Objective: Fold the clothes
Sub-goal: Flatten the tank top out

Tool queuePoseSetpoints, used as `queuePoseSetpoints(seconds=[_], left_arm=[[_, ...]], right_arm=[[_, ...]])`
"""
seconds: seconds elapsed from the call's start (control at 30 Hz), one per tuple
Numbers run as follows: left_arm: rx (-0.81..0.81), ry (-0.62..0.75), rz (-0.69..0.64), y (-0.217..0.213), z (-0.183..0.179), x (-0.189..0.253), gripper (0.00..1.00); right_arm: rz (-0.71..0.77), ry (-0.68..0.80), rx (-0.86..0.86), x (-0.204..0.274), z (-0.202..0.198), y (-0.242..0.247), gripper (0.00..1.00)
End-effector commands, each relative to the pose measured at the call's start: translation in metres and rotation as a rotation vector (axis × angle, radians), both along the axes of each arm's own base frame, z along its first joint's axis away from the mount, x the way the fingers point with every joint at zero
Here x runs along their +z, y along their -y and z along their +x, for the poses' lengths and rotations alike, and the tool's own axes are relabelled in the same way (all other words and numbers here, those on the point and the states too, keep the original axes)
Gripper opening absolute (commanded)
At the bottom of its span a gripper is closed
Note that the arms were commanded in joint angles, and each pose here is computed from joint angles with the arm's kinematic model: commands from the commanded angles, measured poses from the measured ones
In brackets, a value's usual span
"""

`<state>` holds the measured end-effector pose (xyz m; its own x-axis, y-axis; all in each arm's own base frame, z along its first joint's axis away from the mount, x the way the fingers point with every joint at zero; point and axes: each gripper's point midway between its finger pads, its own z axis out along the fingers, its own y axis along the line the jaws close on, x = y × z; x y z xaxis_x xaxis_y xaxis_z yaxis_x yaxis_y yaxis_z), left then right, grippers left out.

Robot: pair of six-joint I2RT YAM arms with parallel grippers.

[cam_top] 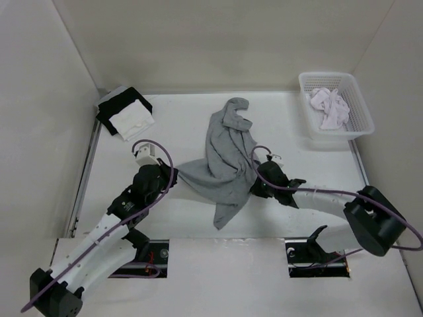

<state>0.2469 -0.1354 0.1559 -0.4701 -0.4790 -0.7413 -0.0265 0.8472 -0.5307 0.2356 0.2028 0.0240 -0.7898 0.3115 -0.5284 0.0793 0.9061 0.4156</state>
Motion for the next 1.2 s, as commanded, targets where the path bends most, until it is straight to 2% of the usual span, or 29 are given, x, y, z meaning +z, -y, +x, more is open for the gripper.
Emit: queuePoseSetpoints(seconds=[0.0, 0.17, 0.27, 0.4, 0.5, 0.6, 0.7, 0.8, 0.9, 1.17], left_arm=[[0.096, 0.110, -0.010, -0.030, 0.010, 0.037, 0.03], [0.214, 0.129, 0.007, -0.073, 0.005, 0.046, 0.02], [0.225, 0.067, 0.013, -0.078, 0.001, 0.027, 0.02], [0.211, -0.021, -0.022, -0.072, -0.004, -0.006, 0.02], [0.199, -0.051, -0.057, -0.066, -0.008, -0.019, 0.02], [0.196, -0.050, -0.056, -0.064, -0.007, -0.020, 0.02], [0.191, -0.037, -0.056, -0.063, -0.003, -0.019, 0.02], [0.164, -0.041, -0.056, -0.056, 0.001, -0.021, 0.02], [0.142, -0.030, -0.056, -0.050, 0.002, -0.020, 0.02], [0.124, 0.000, -0.070, -0.046, 0.001, -0.014, 0.02]], right_arm=[[0.048, 0.102, -0.039, 0.026, 0.049, -0.008, 0.00], [-0.022, 0.219, -0.149, 0.063, 0.111, 0.025, 0.00], [-0.057, 0.244, -0.182, 0.078, 0.145, 0.038, 0.03], [-0.080, 0.273, -0.201, 0.092, 0.169, 0.044, 0.36], [-0.067, 0.272, -0.173, 0.092, 0.144, 0.037, 0.40], [-0.029, 0.216, -0.132, 0.069, 0.086, 0.026, 0.41], [0.011, 0.136, -0.092, 0.046, 0.029, 0.015, 0.38], [0.033, 0.069, -0.041, 0.036, -0.009, 0.001, 0.40], [0.000, 0.030, -0.009, 0.027, -0.026, -0.006, 0.42], [-0.087, -0.010, -0.062, 0.013, -0.024, 0.002, 0.38]])
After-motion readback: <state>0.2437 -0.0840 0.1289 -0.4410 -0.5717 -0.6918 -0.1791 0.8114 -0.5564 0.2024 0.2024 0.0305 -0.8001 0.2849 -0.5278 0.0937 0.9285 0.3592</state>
